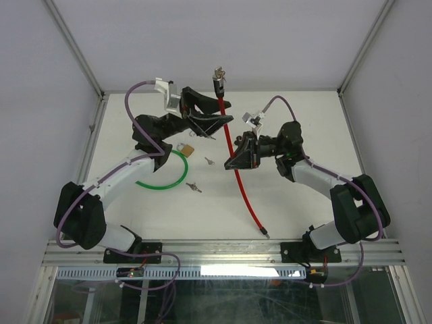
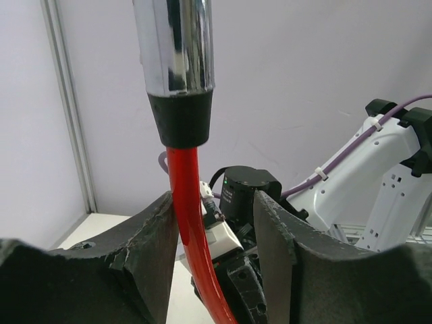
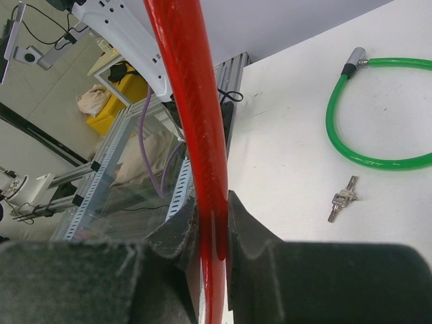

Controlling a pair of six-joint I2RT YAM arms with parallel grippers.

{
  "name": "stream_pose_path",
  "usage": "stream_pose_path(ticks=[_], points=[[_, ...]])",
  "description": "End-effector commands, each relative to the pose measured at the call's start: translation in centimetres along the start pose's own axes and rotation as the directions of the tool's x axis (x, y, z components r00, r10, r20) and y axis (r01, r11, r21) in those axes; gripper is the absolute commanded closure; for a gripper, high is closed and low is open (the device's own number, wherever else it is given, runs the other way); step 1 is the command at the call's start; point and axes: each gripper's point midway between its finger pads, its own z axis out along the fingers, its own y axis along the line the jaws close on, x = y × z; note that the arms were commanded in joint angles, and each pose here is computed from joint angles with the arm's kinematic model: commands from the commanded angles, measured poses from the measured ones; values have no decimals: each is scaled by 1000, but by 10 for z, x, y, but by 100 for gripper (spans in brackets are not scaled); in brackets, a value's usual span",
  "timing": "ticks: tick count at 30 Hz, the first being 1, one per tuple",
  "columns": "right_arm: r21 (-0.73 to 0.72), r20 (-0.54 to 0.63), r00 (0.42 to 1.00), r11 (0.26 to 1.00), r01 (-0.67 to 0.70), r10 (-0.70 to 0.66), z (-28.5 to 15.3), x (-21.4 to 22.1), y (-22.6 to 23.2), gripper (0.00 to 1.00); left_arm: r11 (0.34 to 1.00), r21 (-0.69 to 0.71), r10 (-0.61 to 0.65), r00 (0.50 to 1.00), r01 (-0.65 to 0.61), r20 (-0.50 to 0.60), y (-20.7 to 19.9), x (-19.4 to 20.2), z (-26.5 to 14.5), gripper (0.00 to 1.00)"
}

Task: Lock with the key
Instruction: Pick up the lock from the center of the board.

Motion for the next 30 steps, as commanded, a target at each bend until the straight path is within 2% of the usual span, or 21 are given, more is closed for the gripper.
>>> stream_pose_path(ticks=[1, 10, 25, 28, 30], points=[[-18, 21, 993, 993, 113, -112, 3, -24, 14, 100, 999, -21, 26, 999, -25, 20, 11, -12, 8, 54], [-3, 34, 992, 993, 122, -121, 3, -27, 15, 100, 997, -79, 15, 999, -13, 32, 23, 1, 3, 55], [22, 42, 991, 992, 128, -129, 3, -27, 12, 100, 996, -74, -42, 999, 44, 20, 26, 23, -2, 62], [25, 42, 990, 991, 132, -133, 3, -27, 11, 100, 996, -79, -44, 999, 45, 14, 28, 26, -3, 67], [28, 41, 989, 990, 139, -140, 2, -28, 11, 100, 996, -72, -45, 999, 46, 11, 27, 26, -2, 80]])
